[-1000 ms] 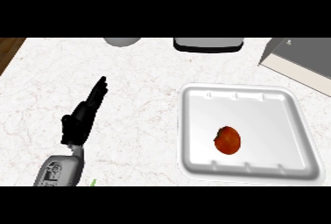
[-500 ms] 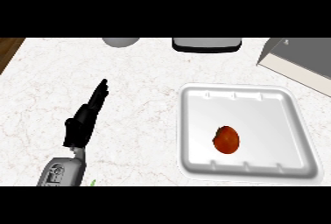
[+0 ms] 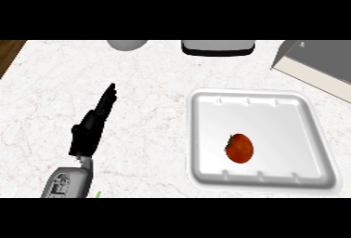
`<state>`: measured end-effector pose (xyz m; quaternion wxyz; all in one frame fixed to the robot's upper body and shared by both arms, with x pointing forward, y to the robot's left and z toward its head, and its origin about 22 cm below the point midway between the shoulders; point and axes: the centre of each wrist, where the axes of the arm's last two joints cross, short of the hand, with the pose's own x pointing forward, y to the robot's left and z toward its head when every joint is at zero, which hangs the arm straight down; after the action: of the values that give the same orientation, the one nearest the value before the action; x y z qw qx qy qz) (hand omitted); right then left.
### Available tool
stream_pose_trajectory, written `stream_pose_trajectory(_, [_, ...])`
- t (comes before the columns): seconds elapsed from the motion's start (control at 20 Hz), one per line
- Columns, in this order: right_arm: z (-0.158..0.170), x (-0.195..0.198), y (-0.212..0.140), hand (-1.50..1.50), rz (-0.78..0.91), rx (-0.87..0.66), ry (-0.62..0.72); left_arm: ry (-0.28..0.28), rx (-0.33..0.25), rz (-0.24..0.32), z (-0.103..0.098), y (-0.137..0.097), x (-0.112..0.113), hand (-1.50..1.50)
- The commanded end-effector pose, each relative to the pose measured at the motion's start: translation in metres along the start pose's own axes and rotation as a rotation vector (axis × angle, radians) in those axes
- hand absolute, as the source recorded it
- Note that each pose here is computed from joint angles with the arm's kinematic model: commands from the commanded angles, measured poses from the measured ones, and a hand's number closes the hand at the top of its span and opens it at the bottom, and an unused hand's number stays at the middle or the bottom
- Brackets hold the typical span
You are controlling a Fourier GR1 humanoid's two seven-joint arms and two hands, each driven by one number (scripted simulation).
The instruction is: Pick the cupcake from the tray and place it in the tiered shelf
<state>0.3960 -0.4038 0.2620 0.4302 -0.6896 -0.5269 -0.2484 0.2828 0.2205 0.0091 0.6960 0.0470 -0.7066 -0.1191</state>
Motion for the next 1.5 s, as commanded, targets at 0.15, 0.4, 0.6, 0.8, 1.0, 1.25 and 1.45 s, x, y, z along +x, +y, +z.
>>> stream_pose_trajectory(0.15, [-0.013, 0.021, -0.03, -1.5, -0.147, 0.015, -0.012, 0.009, 0.017, -0.009, -0.009, 0.004, 0.01, 0.0])
stream_pose_trajectory(0.4, [-0.029, 0.029, -0.058, -1.5, -0.352, -0.111, 0.056, 0.005, -0.003, 0.001, 0.007, 0.014, -0.003, 0.0])
stream_pose_trajectory(0.6, [-0.052, 0.026, -0.097, -1.5, -0.372, -0.203, 0.129, 0.001, 0.024, 0.013, 0.002, 0.002, 0.005, 0.0])
stream_pose_trajectory(0.8, [-0.062, 0.016, -0.137, -1.5, -0.34, -0.22, 0.229, 0.013, 0.027, 0.011, 0.012, 0.003, -0.011, 0.0])
stream_pose_trajectory(1.0, [-0.063, -0.021, -0.168, -1.5, -0.252, -0.136, 0.338, 0.047, 0.067, 0.001, 0.008, 0.011, -0.013, 0.0])
stream_pose_trajectory(1.25, [-0.045, -0.04, -0.222, -1.5, -0.183, -0.073, 0.359, 0.049, 0.09, 0.006, 0.008, 0.018, -0.011, 0.0])
stream_pose_trajectory(1.45, [-0.036, -0.073, -0.269, -1.5, -0.116, -0.052, 0.332, 0.045, 0.08, 0.008, 0.021, 0.034, -0.005, 0.0])
